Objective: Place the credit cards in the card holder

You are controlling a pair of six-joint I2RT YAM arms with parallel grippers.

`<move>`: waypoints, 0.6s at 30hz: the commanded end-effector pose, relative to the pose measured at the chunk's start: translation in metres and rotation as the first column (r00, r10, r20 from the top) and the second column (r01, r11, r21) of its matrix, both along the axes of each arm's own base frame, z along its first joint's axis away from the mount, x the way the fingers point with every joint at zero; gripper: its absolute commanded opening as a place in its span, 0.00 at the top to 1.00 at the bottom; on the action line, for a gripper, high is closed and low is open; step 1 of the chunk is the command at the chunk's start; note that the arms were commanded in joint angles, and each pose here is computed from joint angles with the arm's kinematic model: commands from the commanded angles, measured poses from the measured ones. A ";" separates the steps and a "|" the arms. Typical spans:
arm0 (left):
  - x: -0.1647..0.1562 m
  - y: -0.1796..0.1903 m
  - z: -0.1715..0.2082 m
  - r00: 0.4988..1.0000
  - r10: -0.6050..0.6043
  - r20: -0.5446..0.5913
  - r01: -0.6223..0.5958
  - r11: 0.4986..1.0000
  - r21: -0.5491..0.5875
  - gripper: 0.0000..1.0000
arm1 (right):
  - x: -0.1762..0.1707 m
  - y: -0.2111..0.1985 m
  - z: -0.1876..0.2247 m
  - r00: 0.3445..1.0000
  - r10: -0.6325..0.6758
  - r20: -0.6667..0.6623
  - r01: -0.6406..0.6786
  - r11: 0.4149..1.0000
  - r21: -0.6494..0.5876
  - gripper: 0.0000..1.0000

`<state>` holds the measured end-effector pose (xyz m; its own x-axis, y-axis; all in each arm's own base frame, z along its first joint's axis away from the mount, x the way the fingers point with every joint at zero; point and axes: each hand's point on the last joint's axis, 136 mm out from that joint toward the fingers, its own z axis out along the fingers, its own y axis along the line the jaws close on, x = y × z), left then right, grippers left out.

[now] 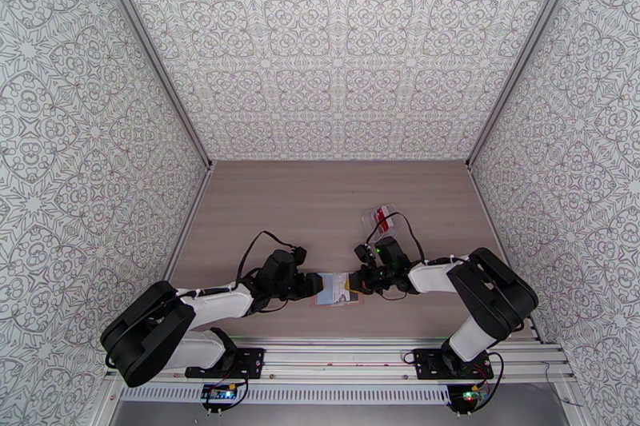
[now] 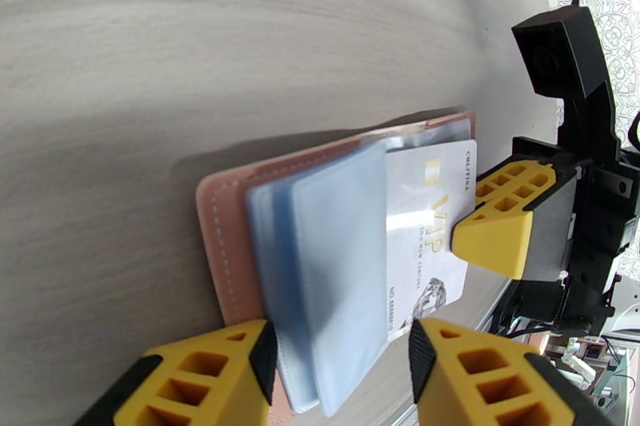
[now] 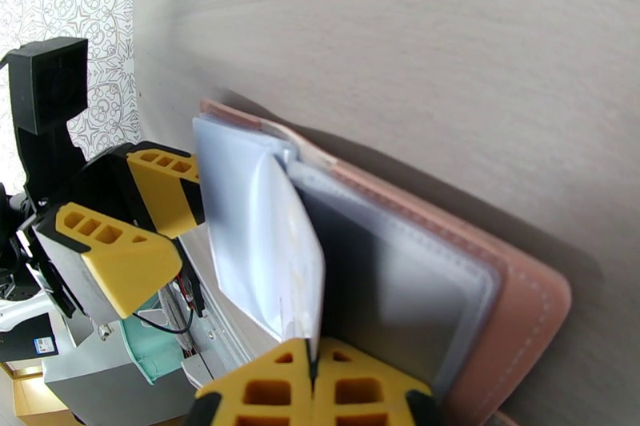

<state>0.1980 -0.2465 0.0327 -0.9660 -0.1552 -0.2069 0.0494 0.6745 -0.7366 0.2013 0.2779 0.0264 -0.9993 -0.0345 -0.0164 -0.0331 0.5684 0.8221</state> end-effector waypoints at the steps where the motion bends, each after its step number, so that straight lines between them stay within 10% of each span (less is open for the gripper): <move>1: -0.007 0.002 -0.012 1.000 -0.015 -0.024 0.016 0.999 0.044 0.48 | -0.004 -0.001 -0.012 0.999 -0.012 -0.035 0.010 0.999 -0.045 1.00; 18: -0.007 0.002 -0.012 1.000 -0.016 -0.024 0.017 0.999 0.046 0.48 | -0.002 -0.003 -0.003 1.000 -0.024 -0.006 0.023 0.998 -0.066 1.00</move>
<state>0.1979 -0.2470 0.0329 -0.9657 -0.1545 -0.2087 0.0511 0.6750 -0.7361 0.2006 0.2795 0.0302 -0.9997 -0.0236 -0.0090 -0.0208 0.5685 0.8224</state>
